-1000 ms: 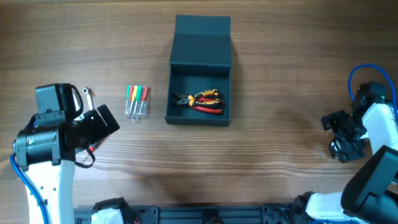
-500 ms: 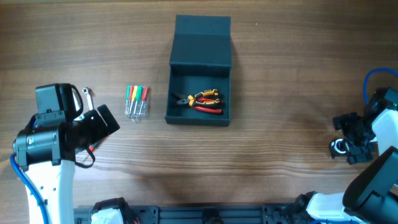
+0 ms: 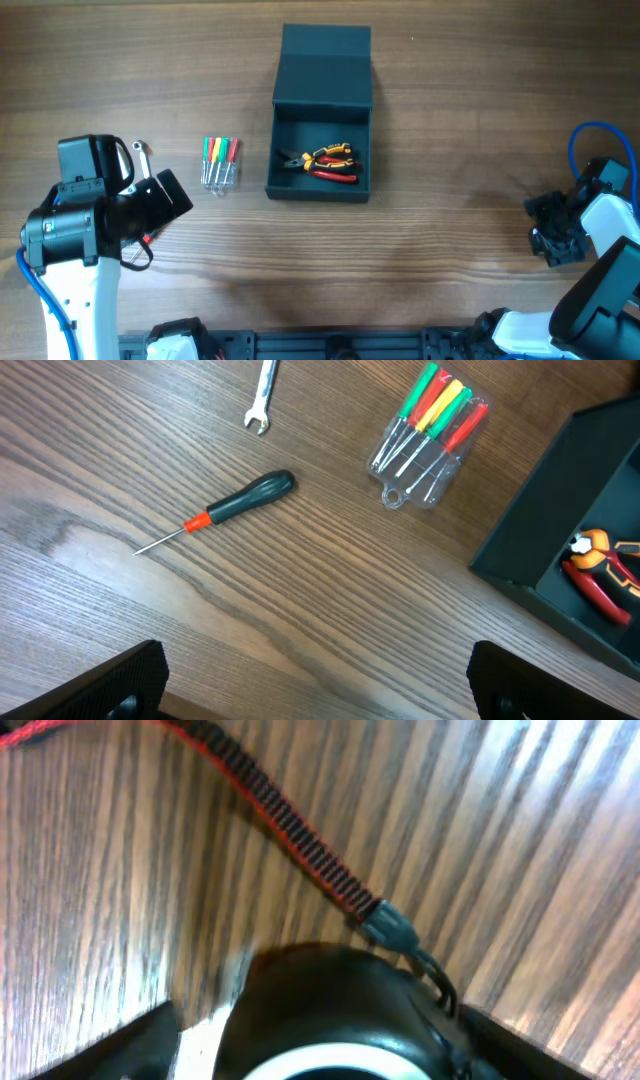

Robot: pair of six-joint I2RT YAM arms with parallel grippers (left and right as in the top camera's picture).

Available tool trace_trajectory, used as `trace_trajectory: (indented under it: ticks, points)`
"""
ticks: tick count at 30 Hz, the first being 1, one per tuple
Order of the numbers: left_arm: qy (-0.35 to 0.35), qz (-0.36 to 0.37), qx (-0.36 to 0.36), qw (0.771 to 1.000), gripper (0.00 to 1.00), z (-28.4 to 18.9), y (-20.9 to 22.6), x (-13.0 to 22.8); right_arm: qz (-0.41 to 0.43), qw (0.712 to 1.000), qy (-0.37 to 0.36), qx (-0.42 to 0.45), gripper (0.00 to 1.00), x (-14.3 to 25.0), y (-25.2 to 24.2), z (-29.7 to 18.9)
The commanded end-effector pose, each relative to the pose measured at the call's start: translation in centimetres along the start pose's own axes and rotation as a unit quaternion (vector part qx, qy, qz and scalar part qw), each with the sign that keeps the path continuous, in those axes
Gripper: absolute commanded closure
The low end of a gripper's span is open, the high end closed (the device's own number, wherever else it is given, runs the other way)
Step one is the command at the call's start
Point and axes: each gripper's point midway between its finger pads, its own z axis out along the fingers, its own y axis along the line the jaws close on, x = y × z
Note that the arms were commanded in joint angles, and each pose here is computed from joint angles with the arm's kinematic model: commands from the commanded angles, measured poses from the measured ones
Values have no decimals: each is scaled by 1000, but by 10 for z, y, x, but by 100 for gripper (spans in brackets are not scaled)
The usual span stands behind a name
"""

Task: Pack container
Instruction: 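Grasp the black round item with the right gripper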

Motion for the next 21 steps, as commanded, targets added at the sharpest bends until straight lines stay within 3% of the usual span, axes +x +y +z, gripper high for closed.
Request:
trace_trajectory:
  ticks: [1,5,12,17,21]
  points:
    - [-11,-10,9,1000,0,-7,-2,-4,-5,1000,19,5,32,12,-5,8]
    - [-11,-10,9,1000,0,-7,-2,-4,-5,1000,19,5,50,12,-5,8]
    - [-11,-10,9,1000,0,-7,-2,-4,-9,1000,28,-2,64,15,-3,8]
    - [-11,-10,10,1000,0,-7,-2,-4,-53,997,41,-38,87,19,10,7]
    - [-12,-10,10,1000,0,-7,-2,-4,-56,996,50,-53,96,22,15,6]
